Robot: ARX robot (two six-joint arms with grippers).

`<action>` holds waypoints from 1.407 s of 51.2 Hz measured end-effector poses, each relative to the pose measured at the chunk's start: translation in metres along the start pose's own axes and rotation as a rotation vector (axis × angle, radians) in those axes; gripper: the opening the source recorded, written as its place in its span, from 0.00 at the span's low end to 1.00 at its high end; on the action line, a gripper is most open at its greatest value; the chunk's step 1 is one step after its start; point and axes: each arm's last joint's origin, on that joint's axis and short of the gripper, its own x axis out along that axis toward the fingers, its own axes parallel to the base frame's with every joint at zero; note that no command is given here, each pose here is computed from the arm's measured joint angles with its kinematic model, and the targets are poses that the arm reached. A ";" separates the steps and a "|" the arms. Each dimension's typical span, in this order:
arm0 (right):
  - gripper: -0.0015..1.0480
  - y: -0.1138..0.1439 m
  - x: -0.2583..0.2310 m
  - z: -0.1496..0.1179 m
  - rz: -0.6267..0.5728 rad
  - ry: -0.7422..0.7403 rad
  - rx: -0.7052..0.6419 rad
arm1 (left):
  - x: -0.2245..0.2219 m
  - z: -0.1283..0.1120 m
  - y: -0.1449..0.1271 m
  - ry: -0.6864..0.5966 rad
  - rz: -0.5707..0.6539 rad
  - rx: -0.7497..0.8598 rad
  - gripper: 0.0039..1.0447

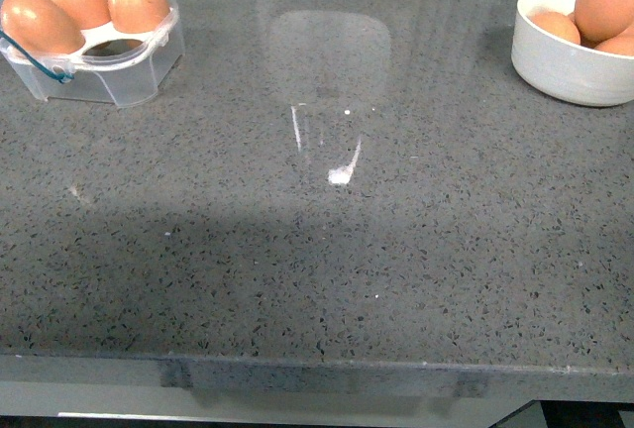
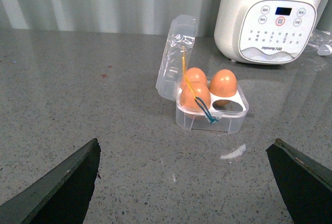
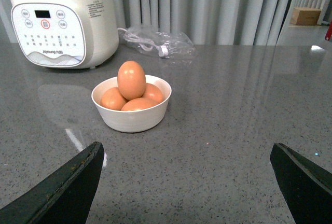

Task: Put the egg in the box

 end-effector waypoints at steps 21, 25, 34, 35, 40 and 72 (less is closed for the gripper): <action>0.93 0.000 0.000 0.000 0.000 0.000 0.000 | 0.000 0.000 0.000 0.000 0.000 0.000 0.94; 0.93 0.000 0.000 0.000 0.000 0.000 0.000 | 0.000 0.000 0.000 0.000 0.000 0.000 0.94; 0.93 0.000 0.000 0.000 0.000 0.000 0.000 | 0.000 0.000 0.000 0.000 0.000 0.000 0.94; 0.93 0.000 0.000 0.000 0.000 0.000 0.000 | 0.000 0.000 0.000 0.000 0.000 0.000 0.94; 0.93 0.000 0.000 0.000 0.000 0.000 0.000 | 0.000 0.000 0.000 0.000 0.000 0.000 0.94; 0.93 -0.003 0.044 0.035 -0.035 0.218 0.347 | 0.000 0.000 0.000 0.000 0.000 0.000 0.94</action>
